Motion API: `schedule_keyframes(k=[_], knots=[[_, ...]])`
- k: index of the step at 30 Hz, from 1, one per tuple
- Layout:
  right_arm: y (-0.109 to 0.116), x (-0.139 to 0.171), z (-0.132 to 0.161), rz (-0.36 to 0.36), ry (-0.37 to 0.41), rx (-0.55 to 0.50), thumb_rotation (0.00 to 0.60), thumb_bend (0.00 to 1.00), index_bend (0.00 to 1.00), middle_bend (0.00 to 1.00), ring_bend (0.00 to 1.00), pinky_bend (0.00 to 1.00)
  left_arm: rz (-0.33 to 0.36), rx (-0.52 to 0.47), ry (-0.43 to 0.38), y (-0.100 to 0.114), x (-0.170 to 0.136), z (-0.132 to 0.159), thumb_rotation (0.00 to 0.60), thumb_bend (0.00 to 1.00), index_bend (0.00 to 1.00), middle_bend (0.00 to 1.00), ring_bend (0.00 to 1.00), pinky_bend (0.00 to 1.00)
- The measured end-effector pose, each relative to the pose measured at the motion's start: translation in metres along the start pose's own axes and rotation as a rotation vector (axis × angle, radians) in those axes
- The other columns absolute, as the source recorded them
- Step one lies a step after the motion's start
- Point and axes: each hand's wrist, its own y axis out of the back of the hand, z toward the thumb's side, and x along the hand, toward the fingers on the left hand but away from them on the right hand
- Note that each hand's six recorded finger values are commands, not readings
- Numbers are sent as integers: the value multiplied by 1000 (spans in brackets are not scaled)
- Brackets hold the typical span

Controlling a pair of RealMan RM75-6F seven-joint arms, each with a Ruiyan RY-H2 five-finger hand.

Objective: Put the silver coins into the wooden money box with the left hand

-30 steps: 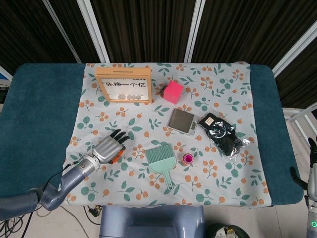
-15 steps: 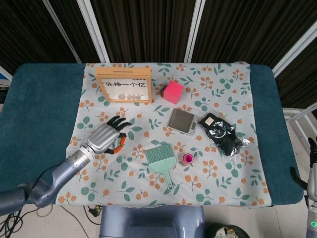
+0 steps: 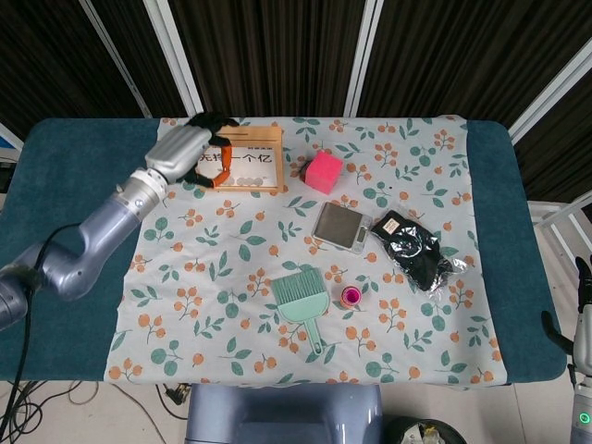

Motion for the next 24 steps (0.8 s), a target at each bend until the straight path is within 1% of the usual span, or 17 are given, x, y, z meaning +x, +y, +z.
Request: schedule_keyframes(k=[2, 4, 8, 11, 13, 18, 24], knots=[[0, 0, -1, -2, -4, 1, 600, 358, 56, 21, 0, 0, 13, 3, 40, 16, 13, -9, 600, 624, 698, 125, 0, 0], [0, 0, -1, -4, -5, 2, 600, 357, 56, 21, 0, 0, 20, 10, 74, 27, 23, -17, 600, 624, 698, 125, 0, 0], [2, 0, -1, -9, -6, 6, 600, 358, 55, 20, 0, 0, 52, 59, 150, 50, 44, -35, 600, 624, 698, 125, 0, 0], [1, -1, -1, -8, -7, 7, 600, 357, 55, 20, 0, 0, 62, 94, 192, 59, 58, -42, 600, 624, 691, 125, 0, 0], [1, -1, -1, -7, -7, 6, 600, 357, 55, 20, 0, 0, 53, 119, 209, 59, 65, -42, 600, 624, 680, 122, 0, 0], [0, 0, -1, -5, -9, 8, 600, 358, 56, 20, 0, 0, -16, 166, 234, 46, 76, -40, 600, 624, 669, 121, 0, 0], [0, -1, -1, -7, -9, 9, 600, 357, 56, 21, 0, 0, -55, 232, 247, 42, 85, -36, 600, 630, 669, 121, 0, 0]])
